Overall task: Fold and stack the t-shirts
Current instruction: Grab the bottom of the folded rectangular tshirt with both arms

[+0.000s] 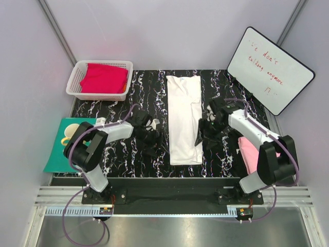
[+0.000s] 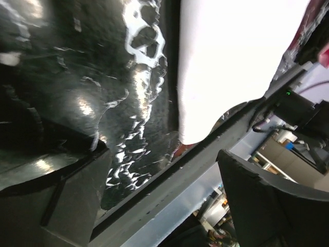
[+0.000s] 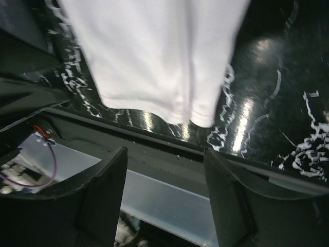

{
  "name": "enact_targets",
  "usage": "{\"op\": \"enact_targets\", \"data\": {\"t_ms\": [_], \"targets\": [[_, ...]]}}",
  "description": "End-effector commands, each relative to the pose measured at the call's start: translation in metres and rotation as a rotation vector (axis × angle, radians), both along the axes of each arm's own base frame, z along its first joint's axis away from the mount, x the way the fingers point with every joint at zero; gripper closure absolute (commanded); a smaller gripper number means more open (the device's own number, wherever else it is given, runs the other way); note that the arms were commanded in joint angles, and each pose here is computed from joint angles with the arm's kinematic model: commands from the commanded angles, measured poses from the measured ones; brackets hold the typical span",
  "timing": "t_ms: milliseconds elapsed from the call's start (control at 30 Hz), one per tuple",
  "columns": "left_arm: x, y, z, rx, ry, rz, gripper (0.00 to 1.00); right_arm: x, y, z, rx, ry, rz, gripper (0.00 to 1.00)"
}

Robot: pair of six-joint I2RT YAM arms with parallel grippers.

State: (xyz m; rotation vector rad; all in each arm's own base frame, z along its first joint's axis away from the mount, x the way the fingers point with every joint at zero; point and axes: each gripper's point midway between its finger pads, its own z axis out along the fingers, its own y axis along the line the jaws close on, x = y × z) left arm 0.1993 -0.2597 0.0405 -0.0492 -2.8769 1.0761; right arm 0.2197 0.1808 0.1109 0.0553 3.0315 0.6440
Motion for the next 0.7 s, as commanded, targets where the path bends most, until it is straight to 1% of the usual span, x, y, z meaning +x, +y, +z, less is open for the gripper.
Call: {"op": "enact_targets", "data": {"t_ms": [0, 67, 100, 200, 233, 300, 400, 433, 533, 567, 633, 667], "targets": [[-0.014, -0.018, -0.005, -0.089, 0.043, 0.020, 0.17, -0.032, -0.003, -0.034, 0.089, 0.175, -0.090, 0.28], [-0.023, -0.022, -0.012, -0.079, 0.069, 0.012, 0.23, -0.040, 0.000, -0.040, 0.118, 0.216, -0.109, 0.27], [-0.025, -0.024, -0.013, -0.078, 0.086, 0.020, 0.28, -0.045, -0.001, -0.048, 0.112, 0.233, -0.115, 0.26], [-0.033, -0.034, -0.019, -0.090, 0.118, 0.026, 0.32, -0.053, -0.001, -0.061, 0.117, 0.267, -0.134, 0.26], [-0.031, -0.039, -0.020, -0.104, 0.111, 0.028, 0.33, -0.055, -0.001, -0.064, 0.119, 0.281, -0.141, 0.28], [-0.036, -0.047, -0.025, -0.101, 0.141, 0.033, 0.36, -0.062, -0.003, -0.072, 0.107, 0.312, -0.145, 0.31], [-0.037, -0.062, -0.027, -0.122, 0.162, 0.031, 0.41, -0.068, -0.007, -0.080, 0.091, 0.318, -0.156, 0.35], [-0.036, -0.067, -0.029, -0.130, 0.162, 0.030, 0.44, -0.068, -0.008, -0.081, 0.080, 0.312, -0.164, 0.36], [-0.034, -0.077, -0.030, -0.141, 0.162, 0.032, 0.48, -0.067, -0.013, -0.086, 0.050, 0.294, -0.174, 0.40], [-0.034, -0.079, -0.030, -0.141, 0.161, 0.030, 0.51, -0.066, -0.014, -0.087, 0.043, 0.285, -0.178, 0.41], [-0.033, -0.081, -0.033, -0.135, 0.166, 0.032, 0.55, -0.064, -0.018, -0.089, 0.020, 0.268, -0.189, 0.43], [-0.033, -0.081, -0.033, -0.134, 0.166, 0.034, 0.59, -0.061, -0.018, -0.089, 0.022, 0.253, -0.189, 0.44]]}}
